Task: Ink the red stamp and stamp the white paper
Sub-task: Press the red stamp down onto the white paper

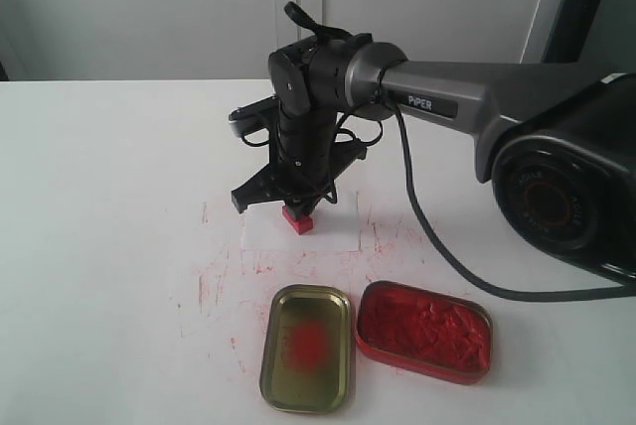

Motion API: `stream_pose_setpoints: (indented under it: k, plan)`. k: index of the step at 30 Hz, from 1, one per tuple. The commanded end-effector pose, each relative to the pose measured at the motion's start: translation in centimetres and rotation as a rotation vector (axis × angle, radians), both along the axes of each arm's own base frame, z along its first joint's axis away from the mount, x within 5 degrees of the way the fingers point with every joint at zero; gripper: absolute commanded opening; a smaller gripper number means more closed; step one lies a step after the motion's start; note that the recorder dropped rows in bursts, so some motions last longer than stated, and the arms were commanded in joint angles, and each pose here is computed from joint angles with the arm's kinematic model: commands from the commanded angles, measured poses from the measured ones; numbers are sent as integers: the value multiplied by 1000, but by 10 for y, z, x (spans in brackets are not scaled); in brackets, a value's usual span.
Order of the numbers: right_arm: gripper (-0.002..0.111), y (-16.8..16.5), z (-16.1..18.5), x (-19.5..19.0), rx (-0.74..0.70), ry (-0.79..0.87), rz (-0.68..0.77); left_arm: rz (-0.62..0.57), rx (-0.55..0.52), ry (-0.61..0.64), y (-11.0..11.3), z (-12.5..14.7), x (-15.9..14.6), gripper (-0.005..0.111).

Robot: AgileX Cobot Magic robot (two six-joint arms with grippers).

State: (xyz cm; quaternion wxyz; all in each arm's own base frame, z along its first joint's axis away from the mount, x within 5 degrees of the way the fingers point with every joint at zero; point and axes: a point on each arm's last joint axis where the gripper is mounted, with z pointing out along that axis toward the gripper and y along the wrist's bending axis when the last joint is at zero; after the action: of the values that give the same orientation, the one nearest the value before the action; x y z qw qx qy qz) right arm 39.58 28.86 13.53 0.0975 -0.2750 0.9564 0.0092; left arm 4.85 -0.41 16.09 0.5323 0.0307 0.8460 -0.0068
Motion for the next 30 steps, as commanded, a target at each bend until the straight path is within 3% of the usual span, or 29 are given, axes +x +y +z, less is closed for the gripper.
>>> stream_pose_setpoints:
  k: [1, 30]
  plan:
    - [0, -7, -60, -9, -111, 142, -5, -3, 0, 11, 0, -3, -1, 0]
    - [0, -15, -71, -10, -208, 165, 19, -3, 0, 11, 0, -3, -1, 0]
